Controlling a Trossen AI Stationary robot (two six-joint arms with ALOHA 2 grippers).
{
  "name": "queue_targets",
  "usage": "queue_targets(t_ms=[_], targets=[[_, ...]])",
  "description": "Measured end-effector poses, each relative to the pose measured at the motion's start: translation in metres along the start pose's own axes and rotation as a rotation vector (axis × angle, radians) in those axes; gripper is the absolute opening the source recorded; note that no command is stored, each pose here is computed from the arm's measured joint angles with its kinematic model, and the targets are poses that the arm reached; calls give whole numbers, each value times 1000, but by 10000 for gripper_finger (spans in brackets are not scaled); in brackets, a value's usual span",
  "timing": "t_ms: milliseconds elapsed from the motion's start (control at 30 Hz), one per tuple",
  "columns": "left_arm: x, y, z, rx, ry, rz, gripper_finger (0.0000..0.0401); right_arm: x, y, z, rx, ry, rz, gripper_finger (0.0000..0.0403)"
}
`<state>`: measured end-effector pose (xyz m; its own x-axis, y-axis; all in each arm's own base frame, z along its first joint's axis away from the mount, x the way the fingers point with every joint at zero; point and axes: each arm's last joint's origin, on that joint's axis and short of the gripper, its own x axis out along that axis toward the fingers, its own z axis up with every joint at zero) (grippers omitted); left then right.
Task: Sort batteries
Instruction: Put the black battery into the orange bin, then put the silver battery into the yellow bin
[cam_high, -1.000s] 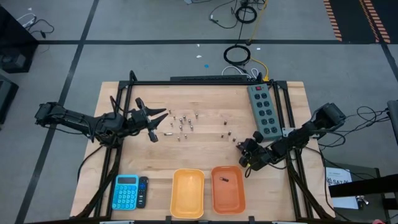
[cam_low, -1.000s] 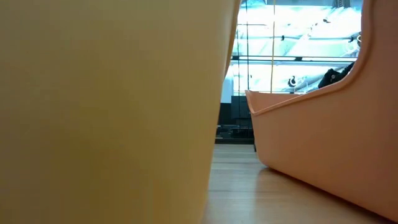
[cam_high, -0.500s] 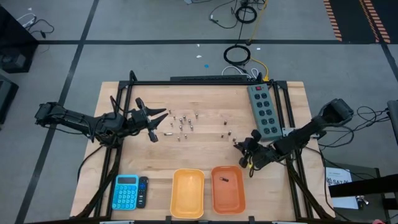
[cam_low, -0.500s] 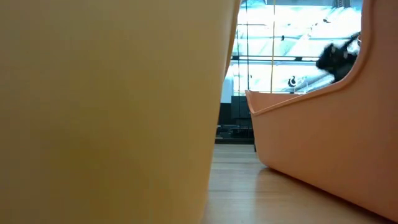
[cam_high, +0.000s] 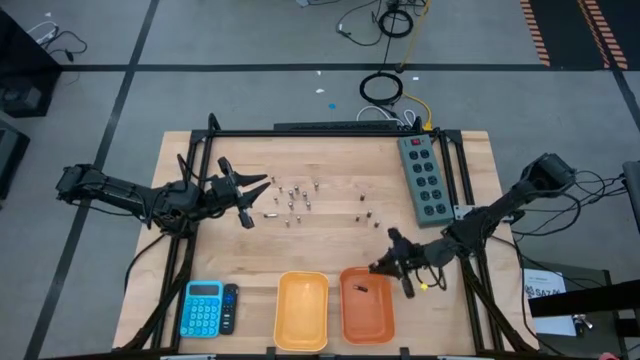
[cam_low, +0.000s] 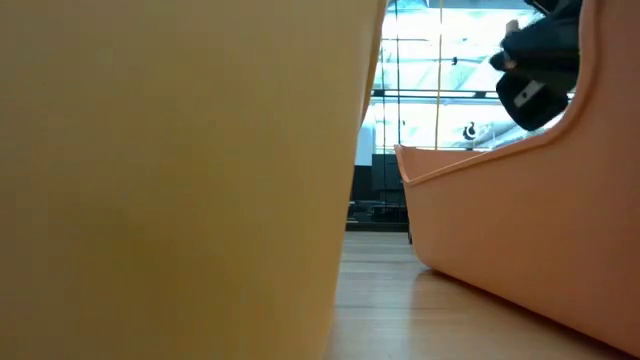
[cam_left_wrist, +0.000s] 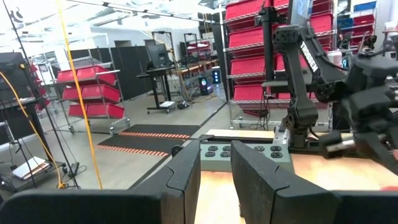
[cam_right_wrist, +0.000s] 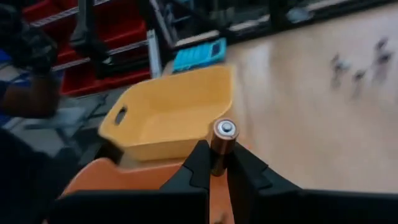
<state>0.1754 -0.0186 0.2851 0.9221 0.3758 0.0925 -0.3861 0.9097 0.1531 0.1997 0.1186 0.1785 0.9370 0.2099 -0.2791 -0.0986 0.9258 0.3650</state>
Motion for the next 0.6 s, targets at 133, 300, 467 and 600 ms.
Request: queue_targets(t_ms=[133,300,467,600], targets=[[0,0,0,0,0,0,99,19,12,-9,37,127,-16,11],[0,0,0,-2,-1,0,99,38,26,-4,-2,237,-106,34],[0,0,0,-21,-2,1,99,39,28,2,-20,243,-154,111],[0,0,0,-21,-3,1,99,30,25,9,-36,211,-242,133]])
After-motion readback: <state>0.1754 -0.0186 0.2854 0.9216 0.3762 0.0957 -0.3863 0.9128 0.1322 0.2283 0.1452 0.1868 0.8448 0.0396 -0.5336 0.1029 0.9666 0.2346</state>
